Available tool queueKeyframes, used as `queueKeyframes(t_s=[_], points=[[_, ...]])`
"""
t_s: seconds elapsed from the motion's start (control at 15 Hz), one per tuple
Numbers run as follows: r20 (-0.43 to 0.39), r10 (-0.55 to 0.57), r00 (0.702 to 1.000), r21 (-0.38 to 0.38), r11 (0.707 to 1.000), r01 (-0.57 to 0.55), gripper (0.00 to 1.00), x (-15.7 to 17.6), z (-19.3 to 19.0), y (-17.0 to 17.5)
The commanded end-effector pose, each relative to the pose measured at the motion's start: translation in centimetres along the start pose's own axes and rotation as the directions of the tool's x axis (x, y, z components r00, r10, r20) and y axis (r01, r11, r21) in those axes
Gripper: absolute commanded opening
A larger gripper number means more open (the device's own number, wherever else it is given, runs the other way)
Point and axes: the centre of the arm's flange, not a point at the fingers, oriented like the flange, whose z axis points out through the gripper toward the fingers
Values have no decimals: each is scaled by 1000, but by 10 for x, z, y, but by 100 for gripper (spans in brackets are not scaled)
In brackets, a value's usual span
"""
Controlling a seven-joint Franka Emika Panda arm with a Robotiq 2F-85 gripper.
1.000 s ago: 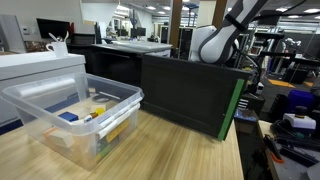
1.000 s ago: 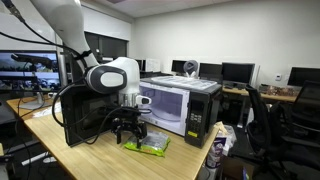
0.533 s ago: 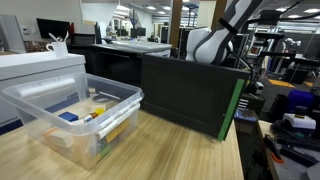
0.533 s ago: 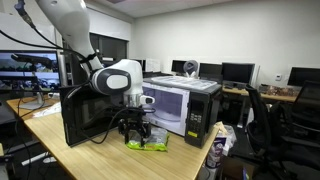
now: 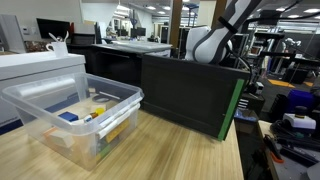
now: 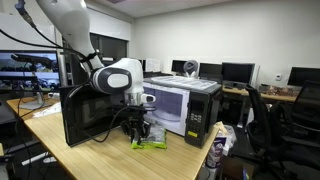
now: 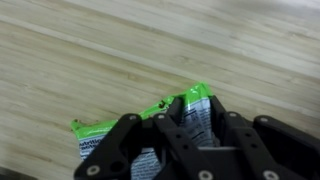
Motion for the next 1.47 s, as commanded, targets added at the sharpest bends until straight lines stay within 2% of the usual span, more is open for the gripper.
queueKeyframes(t_s=[0.0,0.2,0.33,0.4,0.47,1.07,1.4], points=[[3,-11,1000,-7,1000,11,4,-3,-5,-10],[1,-24,1000,-9,1000,24,7,-4,-19,-14],[-21,-33,999,-10,999,32,0,-4,-38,-18],[-39,-34,999,-13,999,34,4,-3,-49,-20],[-68,-38,997,-17,999,37,4,-7,-71,-27],[-213,29,977,0,1000,-29,4,-20,-143,-38],[-227,71,971,9,997,-70,4,-43,-166,-40]])
